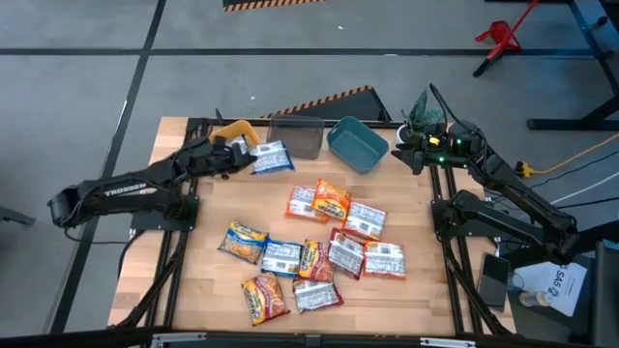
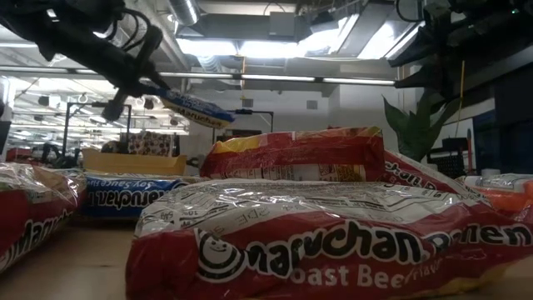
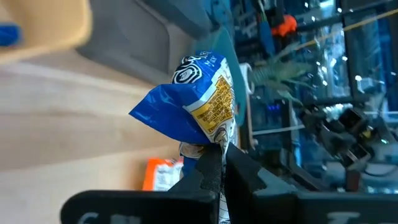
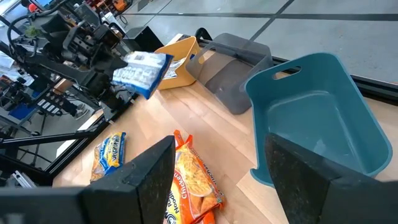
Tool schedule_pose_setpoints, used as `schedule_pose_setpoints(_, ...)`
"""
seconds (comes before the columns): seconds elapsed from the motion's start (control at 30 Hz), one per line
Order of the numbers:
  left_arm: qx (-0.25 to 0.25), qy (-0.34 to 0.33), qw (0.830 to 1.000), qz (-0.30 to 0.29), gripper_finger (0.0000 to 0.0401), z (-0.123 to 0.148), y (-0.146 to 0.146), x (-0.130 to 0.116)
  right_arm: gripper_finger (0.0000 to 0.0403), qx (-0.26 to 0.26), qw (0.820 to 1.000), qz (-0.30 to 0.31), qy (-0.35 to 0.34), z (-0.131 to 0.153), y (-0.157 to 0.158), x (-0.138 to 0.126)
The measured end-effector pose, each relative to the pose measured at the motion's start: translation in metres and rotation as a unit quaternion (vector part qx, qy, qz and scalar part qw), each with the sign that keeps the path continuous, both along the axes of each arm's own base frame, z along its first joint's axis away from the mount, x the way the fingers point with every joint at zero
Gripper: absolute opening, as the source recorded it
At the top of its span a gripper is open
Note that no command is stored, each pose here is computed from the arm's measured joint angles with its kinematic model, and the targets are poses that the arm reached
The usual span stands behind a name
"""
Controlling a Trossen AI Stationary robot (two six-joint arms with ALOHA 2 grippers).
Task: Sort Maruchan noodles
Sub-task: Put the blue noodle pack into the yellow bin
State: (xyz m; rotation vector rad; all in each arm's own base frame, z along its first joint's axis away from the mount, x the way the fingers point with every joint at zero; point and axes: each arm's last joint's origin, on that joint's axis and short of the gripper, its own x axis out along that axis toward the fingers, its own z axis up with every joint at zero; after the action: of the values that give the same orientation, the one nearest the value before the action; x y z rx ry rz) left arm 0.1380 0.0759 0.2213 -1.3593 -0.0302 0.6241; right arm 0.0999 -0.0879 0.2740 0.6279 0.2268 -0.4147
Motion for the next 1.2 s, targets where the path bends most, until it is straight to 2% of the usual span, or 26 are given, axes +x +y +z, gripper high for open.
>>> schedule_pose_setpoints(0.23, 0.018, 0.024, 0.997, 0.074, 0.0, 0.003, 0.003, -0.026, 0.0234, 0.0, 1.0, 0.0, 0.0, 0.0, 0.0, 0.0)
schedule_pose_setpoints(0.53, 0.028, 0.101, 0.979, 0.173, 0.0, -0.005, 0.009, -0.047, 0.0234, -0.007, 1.0, -0.014, 0.005, 0.0, -0.001, 0.0)
schedule_pose_setpoints(0.83, 0.011, 0.154, 0.965, 0.211, 0.0, -0.013, 0.016, -0.057, 0.0234, -0.013, 1.0, -0.013, 0.007, 0.0, -0.001, 0.0)
schedule_pose_setpoints(1.1, -0.002, 0.203, 0.954, 0.22, 0.0, -0.022, 0.025, -0.061, 0.0234, -0.017, 1.0, -0.013, 0.009, 0.0, -0.001, 0.0)
schedule_pose_setpoints(1.2, -0.011, 0.203, 0.956, 0.212, 0.0, -0.024, 0.029, -0.06, 0.0234, -0.019, 1.0, -0.022, 0.012, 0.0, -0.002, -0.001)
